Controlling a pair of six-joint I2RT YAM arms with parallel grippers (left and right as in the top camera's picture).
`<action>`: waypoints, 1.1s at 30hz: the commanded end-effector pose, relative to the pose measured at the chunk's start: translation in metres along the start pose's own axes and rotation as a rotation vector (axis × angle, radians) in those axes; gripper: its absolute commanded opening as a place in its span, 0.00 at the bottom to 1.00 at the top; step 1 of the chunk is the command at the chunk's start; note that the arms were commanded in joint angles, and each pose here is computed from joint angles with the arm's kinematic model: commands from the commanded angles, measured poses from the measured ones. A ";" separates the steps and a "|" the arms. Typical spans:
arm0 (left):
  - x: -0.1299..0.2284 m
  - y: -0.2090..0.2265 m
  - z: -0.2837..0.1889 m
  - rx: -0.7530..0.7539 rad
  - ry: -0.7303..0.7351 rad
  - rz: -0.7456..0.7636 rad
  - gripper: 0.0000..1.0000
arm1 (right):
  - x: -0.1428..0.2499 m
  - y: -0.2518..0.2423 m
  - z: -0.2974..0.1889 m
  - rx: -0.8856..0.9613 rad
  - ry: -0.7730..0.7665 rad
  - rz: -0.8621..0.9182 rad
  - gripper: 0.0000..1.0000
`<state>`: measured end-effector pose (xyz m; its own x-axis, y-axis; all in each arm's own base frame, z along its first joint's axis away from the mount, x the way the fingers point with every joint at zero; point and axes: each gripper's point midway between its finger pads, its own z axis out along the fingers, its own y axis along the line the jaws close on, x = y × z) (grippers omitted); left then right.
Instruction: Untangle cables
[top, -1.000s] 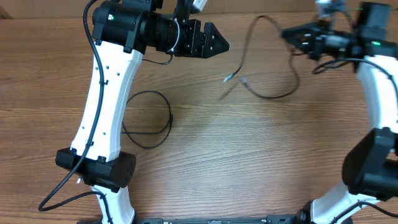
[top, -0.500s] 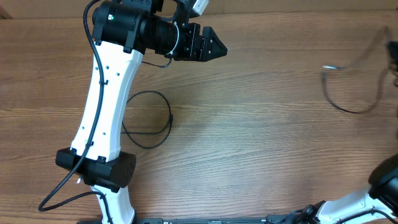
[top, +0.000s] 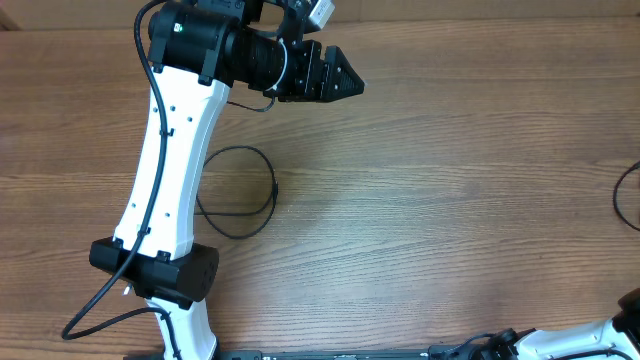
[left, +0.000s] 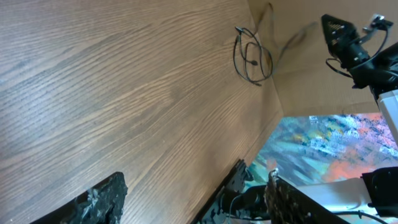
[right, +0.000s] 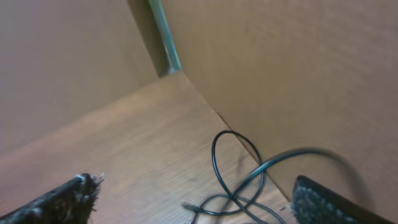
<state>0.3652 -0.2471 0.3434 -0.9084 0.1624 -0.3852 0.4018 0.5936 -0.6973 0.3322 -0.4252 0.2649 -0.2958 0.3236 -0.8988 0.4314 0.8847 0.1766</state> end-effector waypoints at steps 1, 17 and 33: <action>0.001 0.000 -0.001 0.006 0.006 0.014 0.72 | -0.017 0.045 -0.006 -0.225 -0.055 0.033 1.00; 0.008 -0.015 -0.011 0.063 0.002 0.242 0.48 | -0.012 0.305 -0.036 -1.170 0.045 -0.024 1.00; 0.061 -0.043 -0.117 -0.167 -0.139 0.347 0.35 | 0.069 0.517 -0.091 -1.441 0.271 -0.201 1.00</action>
<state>0.2948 -0.1789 0.4060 -0.7480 0.2562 -0.6123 0.6108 0.6266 -0.4840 0.4597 0.0630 0.3232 -0.5216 0.1296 -0.8433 -0.7654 0.3656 0.5296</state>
